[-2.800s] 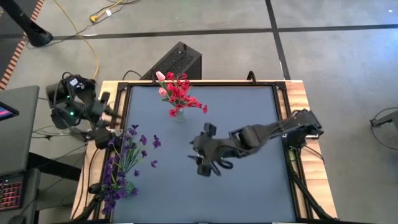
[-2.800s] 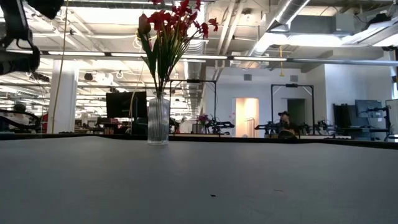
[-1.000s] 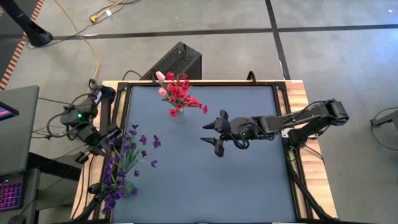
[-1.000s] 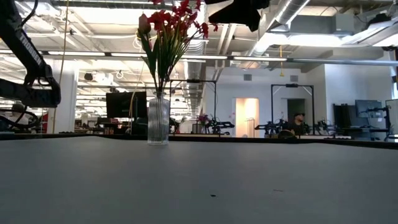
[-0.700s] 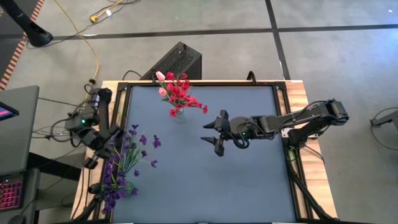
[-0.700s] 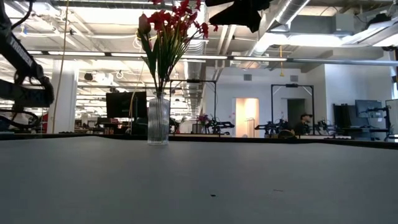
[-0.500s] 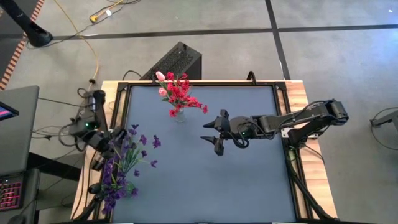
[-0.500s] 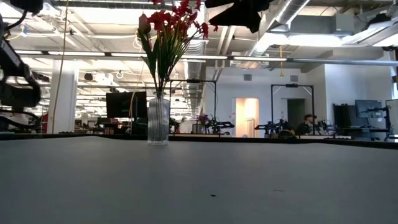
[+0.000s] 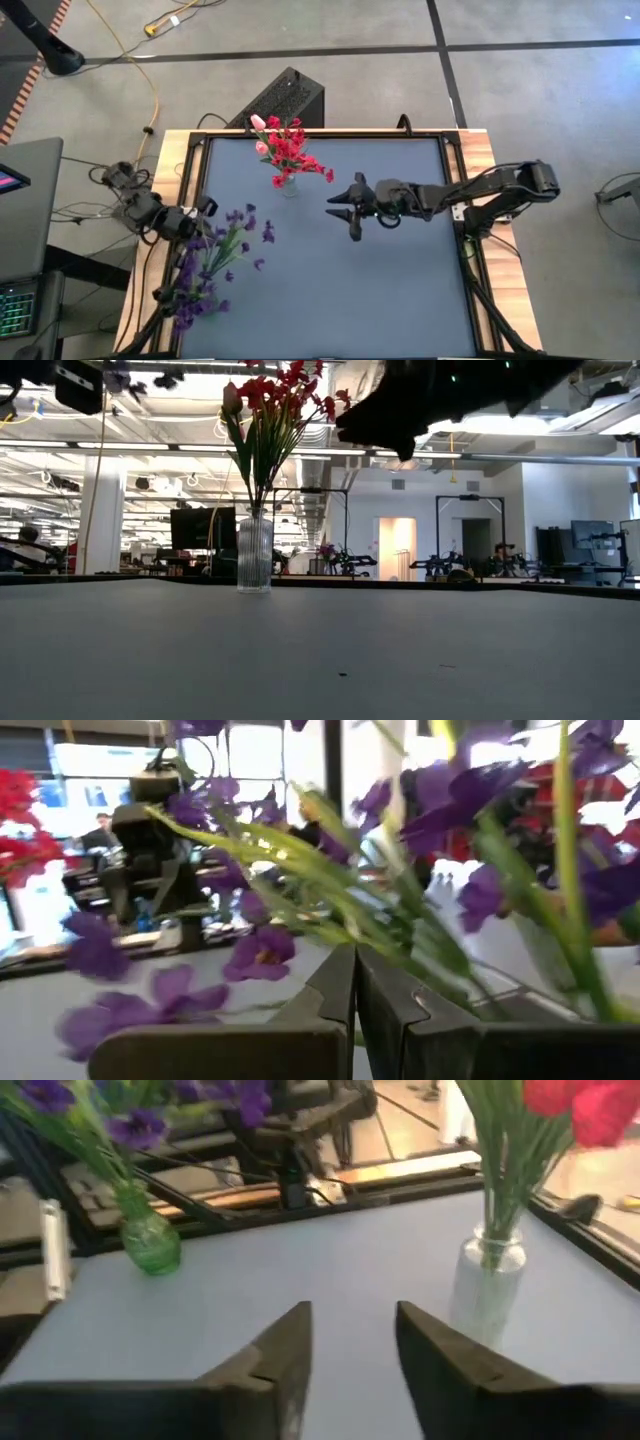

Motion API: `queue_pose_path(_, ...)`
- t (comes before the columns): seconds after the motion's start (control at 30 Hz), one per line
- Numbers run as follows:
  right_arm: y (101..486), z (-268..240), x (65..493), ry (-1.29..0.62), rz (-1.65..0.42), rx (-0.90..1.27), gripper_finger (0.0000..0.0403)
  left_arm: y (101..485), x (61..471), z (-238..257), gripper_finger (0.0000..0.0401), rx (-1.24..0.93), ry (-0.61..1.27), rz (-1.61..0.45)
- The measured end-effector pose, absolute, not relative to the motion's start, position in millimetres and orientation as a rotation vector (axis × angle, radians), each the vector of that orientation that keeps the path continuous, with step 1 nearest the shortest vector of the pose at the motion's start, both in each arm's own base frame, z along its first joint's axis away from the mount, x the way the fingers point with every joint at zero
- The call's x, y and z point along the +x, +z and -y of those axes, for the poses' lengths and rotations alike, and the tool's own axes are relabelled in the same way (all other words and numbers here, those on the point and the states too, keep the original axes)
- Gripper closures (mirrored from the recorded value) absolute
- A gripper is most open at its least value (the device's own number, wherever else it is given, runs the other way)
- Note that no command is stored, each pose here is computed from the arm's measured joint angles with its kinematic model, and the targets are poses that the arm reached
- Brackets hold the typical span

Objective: Sort flowers into vase by color
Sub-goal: Return to Home Position

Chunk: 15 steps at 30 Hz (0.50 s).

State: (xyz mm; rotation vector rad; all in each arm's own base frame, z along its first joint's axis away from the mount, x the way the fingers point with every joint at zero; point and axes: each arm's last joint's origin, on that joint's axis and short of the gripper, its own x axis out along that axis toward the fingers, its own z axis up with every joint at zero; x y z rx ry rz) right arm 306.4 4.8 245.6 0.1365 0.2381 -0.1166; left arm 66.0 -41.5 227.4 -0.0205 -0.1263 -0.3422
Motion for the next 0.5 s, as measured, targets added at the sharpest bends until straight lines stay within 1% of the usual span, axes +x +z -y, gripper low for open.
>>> queue_pose_path(0.17,233,13,294,-0.124,-0.248,0.151,0.0323,226,69,37,0.0401,0.003,-0.284,0.111)
queue_pose_path(0.27,227,18,278,-0.147,-0.253,0.171,0.0378,223,70,36,0.0401,0.02,-0.269,0.093)
queue_pose_path(0.33,221,18,264,-0.153,-0.244,0.186,0.0387,220,70,35,0.0401,0.029,-0.255,0.06)
queue_pose_path(0.5,201,16,231,-0.145,-0.128,0.233,0.0364,217,70,35,0.0401,-0.011,-0.236,0.024)
